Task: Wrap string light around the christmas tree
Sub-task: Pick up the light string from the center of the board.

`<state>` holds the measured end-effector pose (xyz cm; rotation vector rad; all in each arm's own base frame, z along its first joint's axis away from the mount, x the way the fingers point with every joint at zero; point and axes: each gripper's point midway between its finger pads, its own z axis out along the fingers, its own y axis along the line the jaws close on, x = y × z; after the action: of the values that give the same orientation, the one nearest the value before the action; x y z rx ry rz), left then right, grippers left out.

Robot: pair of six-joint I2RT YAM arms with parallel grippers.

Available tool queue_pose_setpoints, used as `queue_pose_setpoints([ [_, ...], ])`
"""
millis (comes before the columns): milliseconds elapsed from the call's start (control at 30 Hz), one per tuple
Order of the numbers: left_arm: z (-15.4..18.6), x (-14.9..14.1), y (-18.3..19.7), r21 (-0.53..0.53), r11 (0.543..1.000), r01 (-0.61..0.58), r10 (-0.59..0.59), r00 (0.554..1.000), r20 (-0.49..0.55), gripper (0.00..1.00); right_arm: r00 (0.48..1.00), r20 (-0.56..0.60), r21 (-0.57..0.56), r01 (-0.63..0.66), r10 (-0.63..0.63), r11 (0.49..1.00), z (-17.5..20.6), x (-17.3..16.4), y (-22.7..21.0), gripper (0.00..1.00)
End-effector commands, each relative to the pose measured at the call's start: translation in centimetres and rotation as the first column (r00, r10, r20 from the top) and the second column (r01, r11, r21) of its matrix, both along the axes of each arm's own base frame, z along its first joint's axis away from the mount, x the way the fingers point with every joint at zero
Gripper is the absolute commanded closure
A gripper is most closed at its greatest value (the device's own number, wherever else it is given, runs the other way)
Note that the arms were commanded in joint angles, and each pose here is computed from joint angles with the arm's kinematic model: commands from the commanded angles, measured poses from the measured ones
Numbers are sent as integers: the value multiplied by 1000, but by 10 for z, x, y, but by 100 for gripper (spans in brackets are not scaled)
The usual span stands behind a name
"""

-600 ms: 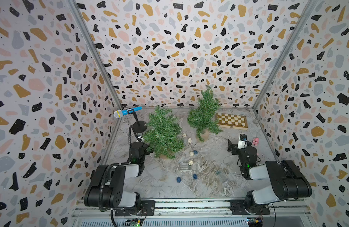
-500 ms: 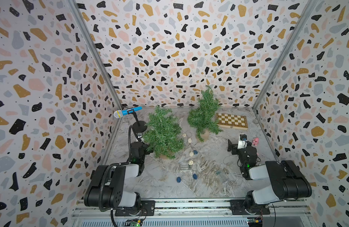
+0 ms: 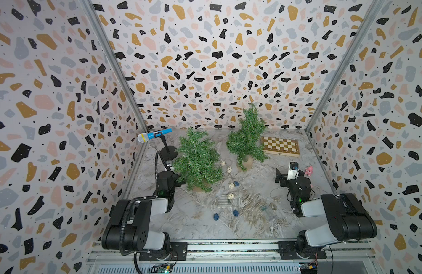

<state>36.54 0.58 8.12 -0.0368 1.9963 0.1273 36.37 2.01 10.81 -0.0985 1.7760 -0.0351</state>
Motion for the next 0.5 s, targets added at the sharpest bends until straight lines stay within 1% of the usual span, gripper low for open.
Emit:
queue_pose_setpoints([
  [0, 17, 11, -1, -2, 1000, 13, -12, 998, 62, 1, 999, 37, -1, -3, 3, 1000, 12, 7, 1, 1],
  [467, 17, 10, 1, -9, 1000, 6, -5, 999, 53, 1, 999, 35, 7, -11, 11, 1000, 12, 7, 0, 1],
])
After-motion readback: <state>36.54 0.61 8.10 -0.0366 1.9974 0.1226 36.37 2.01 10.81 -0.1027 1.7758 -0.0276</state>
